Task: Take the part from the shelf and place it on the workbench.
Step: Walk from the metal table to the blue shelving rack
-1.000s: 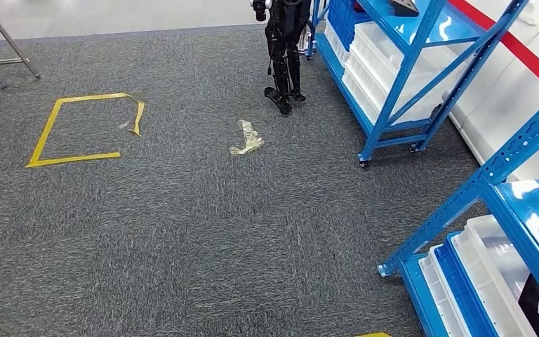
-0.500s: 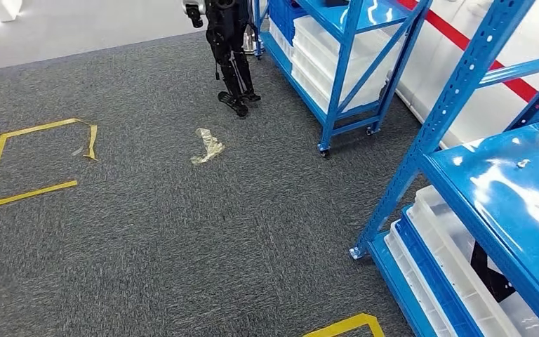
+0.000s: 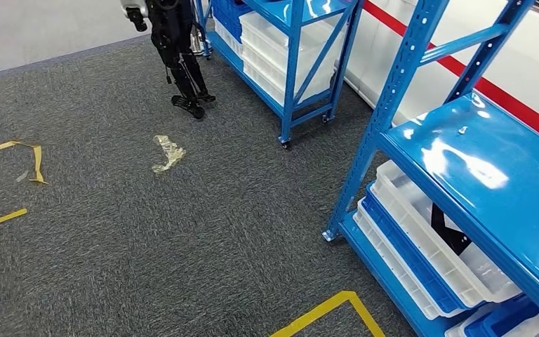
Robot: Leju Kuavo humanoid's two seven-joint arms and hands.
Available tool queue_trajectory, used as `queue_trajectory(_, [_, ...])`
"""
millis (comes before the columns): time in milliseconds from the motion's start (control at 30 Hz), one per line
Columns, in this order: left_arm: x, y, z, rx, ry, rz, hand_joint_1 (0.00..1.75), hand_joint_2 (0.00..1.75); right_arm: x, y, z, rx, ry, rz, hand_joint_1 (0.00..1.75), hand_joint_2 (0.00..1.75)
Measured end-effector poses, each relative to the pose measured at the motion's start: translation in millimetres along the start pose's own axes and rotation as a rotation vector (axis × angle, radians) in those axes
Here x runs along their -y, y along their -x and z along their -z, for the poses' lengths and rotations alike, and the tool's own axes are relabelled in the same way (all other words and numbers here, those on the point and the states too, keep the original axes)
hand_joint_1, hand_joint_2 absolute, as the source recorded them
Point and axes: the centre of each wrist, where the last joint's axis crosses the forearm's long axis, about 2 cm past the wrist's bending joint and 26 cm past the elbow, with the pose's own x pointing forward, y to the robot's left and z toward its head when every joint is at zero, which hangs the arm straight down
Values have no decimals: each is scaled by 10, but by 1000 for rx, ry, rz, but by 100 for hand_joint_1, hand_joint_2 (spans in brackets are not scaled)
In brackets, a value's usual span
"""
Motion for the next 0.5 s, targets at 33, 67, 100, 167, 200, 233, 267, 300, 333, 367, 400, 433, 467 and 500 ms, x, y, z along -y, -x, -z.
queue_trajectory(33, [-5,-2,1,0,-1,-1,0,0,4,-8,-1,2,1,0,0,0])
queue_trajectory(67, [-11,-4,2,1,-2,-1,0,0,7,-19,-2,4,1,0,0,0])
queue_trajectory(100, [-18,-8,3,2,-3,-1,0,0,8,-31,-3,6,2,0,0,0])
queue_trajectory(167, [-26,-18,7,4,-5,-1,0,0,3,-40,-5,8,1,0,0,0])
queue_trajectory(200, [-25,-22,9,4,-5,-2,0,0,1,-37,-5,8,0,-1,0,0])
queue_trajectory(233, [-25,-25,10,6,-5,-3,0,0,-3,-34,-5,6,-2,-1,0,0])
queue_trajectory(267, [-26,-26,10,8,-6,-5,0,0,-5,-33,-5,4,-3,0,0,0])
queue_trajectory(300, [-29,-21,9,8,-9,-7,0,0,-2,-40,-5,2,-3,1,0,0])
queue_trajectory(333, [-35,-12,5,8,-13,-10,0,0,0,-50,-6,1,-4,3,0,0])
queue_trajectory(367, [-39,1,-1,7,-16,-13,0,0,4,-60,-7,-1,-4,5,0,0])
queue_trajectory(400, [-42,15,-6,4,-20,-16,0,0,6,-67,-8,-2,-6,5,0,0])
queue_trajectory(433, [-44,26,-11,2,-22,-17,0,0,7,-68,-8,-3,-8,4,0,0])
queue_trajectory(467, [-47,34,-14,1,-24,-18,0,0,6,-65,-8,-5,-10,1,0,0])
queue_trajectory(500, [-49,41,-17,0,-27,-17,0,0,5,-64,-7,-5,-11,-3,0,0])
